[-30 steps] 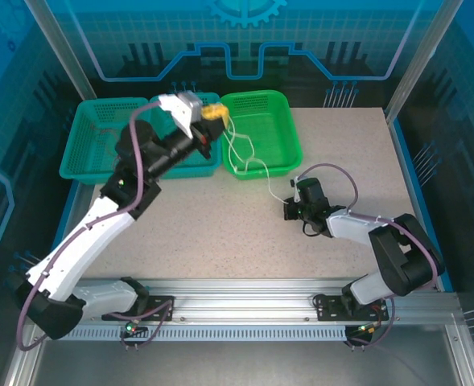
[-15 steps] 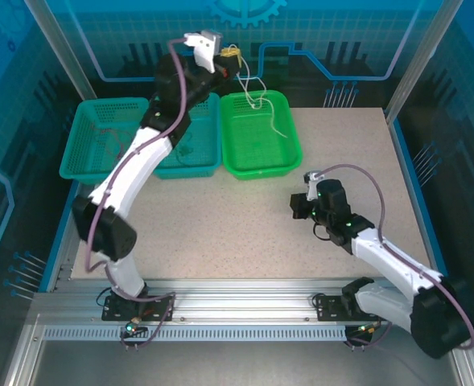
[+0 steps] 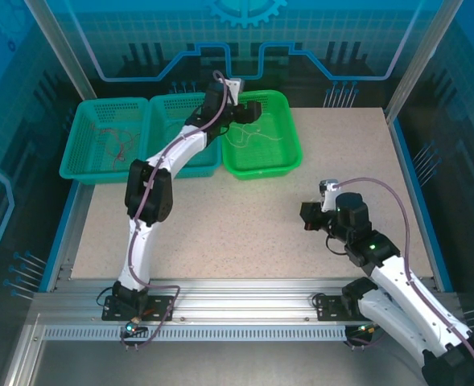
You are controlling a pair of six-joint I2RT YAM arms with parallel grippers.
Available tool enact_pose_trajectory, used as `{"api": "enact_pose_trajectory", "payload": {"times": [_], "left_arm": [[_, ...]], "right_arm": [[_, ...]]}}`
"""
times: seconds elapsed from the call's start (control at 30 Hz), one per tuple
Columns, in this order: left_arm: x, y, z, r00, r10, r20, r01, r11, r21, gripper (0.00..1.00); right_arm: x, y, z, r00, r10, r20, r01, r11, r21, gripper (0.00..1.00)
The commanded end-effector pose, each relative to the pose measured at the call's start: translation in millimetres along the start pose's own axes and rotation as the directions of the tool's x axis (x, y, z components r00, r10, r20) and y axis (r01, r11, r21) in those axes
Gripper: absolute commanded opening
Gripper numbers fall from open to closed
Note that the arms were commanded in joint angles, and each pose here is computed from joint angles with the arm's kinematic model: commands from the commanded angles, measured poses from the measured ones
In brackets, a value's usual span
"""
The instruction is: Untangle the cables
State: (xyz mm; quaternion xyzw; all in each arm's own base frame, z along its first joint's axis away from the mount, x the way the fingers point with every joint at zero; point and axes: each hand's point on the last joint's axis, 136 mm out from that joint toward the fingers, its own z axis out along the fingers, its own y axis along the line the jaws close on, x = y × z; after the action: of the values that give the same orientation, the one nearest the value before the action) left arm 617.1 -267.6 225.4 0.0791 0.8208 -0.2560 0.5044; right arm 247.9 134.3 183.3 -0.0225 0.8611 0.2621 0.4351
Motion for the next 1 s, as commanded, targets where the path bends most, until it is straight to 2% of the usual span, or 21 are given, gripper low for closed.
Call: {"api": "enact_pose_trajectory", "payload": {"times": [0.0, 0.1, 0.23, 0.4, 0.53, 0.63, 0.8, 0.9, 0.97], "left_arm": [[-70, -39, -51, 0.988, 0.044, 0.146, -0.049, 0.998, 0.032, 0.88], [-83, -64, -87, 0.98, 0.05, 0.191, -0.068, 0.994, 0.087, 0.89], [-81, -117, -144, 0.965, 0.048, 0.257, -0.112, 0.965, 0.239, 0.92], [-30, -184, -201, 0.957, 0.103, 0.272, -0.215, 0.88, 0.423, 0.95], [40, -227, -235, 0.914, 0.284, 0.289, -0.396, 0.776, 0.49, 0.96], [94, -241, -244, 0.891, 0.363, 0.273, -0.454, 0.698, 0.553, 0.95], [145, -261, -254, 0.905, 0.335, 0.262, -0.419, 0.602, 0.68, 0.96], [167, -263, -244, 0.902, 0.356, 0.244, -0.42, 0.592, 0.688, 0.95], [176, -262, -234, 0.896, 0.372, 0.242, -0.431, 0.598, 0.675, 0.95]], "right_arm": [[-2, -2, -5, 1.0, 0.016, -0.006, -0.015, 1.0, 0.021, 0.0], [-8, -1, -1, 1.0, 0.008, -0.004, -0.008, 1.0, 0.026, 0.0], [-20, 7, 6, 1.0, -0.009, -0.012, 0.01, 1.0, 0.009, 0.0], [-32, 16, 11, 1.0, -0.024, -0.016, 0.024, 1.0, -0.015, 0.0], [-42, 23, 11, 1.0, -0.012, -0.023, 0.011, 0.999, -0.039, 0.0], [-48, 35, 12, 0.999, 0.003, -0.034, -0.006, 0.995, -0.097, 0.0], [-53, 33, 16, 0.983, 0.17, -0.077, -0.176, 0.981, -0.087, 0.0], [-60, 28, 19, 0.94, 0.328, -0.098, -0.336, 0.939, -0.076, 0.0], [-65, 34, 20, 0.914, 0.389, -0.117, -0.402, 0.909, -0.112, 0.0]]}}
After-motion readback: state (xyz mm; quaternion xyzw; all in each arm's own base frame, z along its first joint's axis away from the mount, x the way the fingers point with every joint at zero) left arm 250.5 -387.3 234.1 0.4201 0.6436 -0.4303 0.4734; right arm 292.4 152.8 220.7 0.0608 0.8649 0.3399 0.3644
